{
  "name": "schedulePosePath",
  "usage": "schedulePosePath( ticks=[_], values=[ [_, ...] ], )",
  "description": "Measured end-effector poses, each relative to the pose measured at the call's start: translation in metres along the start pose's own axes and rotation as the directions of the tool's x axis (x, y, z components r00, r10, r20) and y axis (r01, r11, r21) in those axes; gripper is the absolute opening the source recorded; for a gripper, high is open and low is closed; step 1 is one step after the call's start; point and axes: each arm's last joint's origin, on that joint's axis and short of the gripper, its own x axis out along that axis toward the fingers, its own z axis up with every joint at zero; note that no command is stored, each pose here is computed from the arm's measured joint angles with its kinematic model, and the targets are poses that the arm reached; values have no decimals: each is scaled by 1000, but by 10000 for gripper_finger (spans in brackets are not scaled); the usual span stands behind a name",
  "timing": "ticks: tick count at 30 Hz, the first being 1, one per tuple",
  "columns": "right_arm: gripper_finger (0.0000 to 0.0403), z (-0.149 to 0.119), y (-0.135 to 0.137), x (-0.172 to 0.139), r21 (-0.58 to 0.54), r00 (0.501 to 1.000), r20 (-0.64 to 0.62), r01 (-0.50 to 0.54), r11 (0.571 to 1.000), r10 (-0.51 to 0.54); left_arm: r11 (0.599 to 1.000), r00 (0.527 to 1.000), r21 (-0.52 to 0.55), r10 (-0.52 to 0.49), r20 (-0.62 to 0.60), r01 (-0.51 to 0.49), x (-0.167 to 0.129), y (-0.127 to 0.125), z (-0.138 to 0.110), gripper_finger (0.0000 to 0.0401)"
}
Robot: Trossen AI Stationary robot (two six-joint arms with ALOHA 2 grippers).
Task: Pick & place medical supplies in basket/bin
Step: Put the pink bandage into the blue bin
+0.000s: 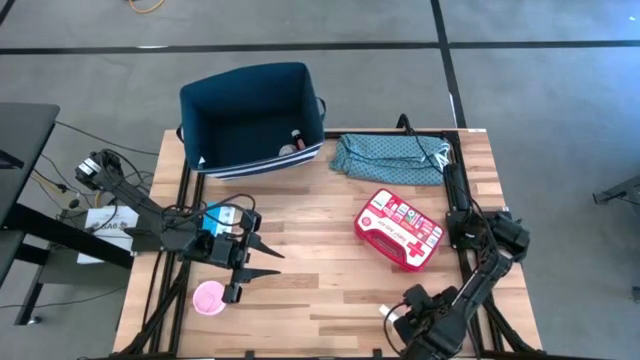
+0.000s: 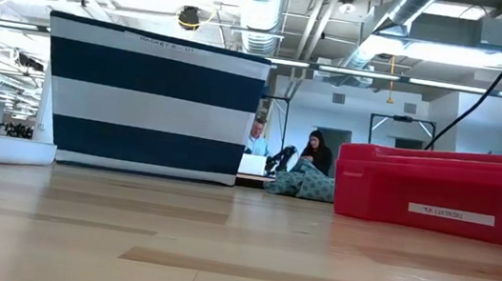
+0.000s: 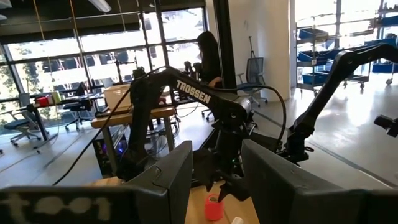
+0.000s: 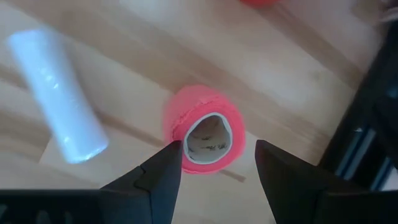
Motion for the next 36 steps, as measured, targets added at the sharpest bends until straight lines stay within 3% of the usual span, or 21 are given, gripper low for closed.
schedulePosePath(
  ticks=[7,16,25,31,36],
  values=[
    [195,-1,6,-1,-85,990,93,-98,992,106,1000,1000,-23,17,-3,-17,0,1,0,130],
    [195,14,5,0,-137,997,76,-14,990,25,999,1000,-31,21,11,-20,0,1,1,130],
    [195,14,1,-1,-135,999,44,33,990,-27,999,1000,-31,21,11,-21,0,1,1,130],
    [195,13,5,-9,-133,1000,22,-18,991,21,999,1000,-31,21,10,-21,0,1,1,130],
    [195,11,8,-8,-66,999,-7,-42,997,42,1000,1000,-21,18,-11,-18,0,0,-1,130]
  ],
)
